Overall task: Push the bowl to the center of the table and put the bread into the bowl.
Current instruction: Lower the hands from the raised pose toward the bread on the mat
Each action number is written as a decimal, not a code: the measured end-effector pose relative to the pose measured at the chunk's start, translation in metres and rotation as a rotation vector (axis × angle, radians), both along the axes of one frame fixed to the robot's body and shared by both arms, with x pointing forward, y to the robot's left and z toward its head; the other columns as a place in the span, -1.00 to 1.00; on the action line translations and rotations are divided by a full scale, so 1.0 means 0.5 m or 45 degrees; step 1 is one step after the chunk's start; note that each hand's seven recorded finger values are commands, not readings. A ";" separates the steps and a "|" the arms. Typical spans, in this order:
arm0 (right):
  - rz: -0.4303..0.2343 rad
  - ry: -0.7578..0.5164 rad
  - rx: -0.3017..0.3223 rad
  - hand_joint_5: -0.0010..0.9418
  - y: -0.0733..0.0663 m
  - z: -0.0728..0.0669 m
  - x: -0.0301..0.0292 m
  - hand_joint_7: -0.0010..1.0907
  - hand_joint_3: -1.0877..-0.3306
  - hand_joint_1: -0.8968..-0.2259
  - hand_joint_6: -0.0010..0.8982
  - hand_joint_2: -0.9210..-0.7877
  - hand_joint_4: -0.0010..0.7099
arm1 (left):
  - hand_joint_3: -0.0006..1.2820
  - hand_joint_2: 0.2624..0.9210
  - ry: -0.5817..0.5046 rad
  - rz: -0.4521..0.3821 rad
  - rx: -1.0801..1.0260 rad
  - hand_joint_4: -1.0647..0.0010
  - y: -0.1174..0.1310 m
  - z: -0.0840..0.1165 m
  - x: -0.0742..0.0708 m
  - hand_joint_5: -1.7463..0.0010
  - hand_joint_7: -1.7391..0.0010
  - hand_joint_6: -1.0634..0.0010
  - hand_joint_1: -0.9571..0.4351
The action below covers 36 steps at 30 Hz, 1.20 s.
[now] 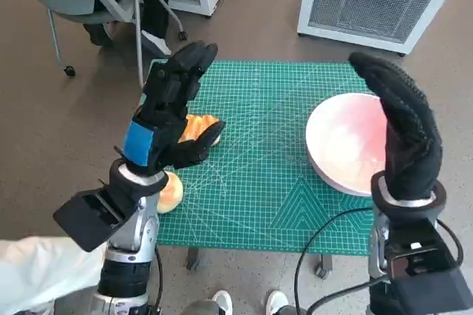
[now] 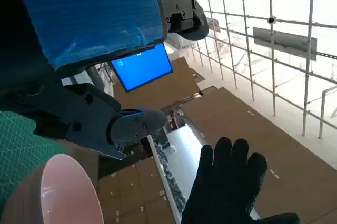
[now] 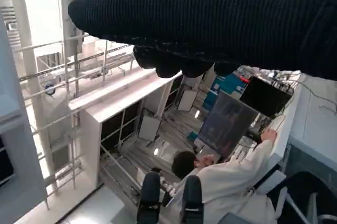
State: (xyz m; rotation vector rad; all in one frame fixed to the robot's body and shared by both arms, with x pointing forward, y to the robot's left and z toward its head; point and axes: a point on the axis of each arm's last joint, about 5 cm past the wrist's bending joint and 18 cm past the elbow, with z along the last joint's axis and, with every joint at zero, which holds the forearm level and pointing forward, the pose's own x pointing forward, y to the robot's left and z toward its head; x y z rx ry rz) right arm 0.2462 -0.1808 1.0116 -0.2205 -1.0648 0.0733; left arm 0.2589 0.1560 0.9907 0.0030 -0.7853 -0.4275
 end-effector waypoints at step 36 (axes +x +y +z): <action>-0.705 0.801 0.569 -0.99 -0.203 -0.203 0.051 -0.14 0.47 0.63 -0.49 -1.00 0.00 | -0.08 0.60 -0.004 0.026 -0.010 1.00 0.015 0.000 -0.001 0.49 0.25 1.00 0.03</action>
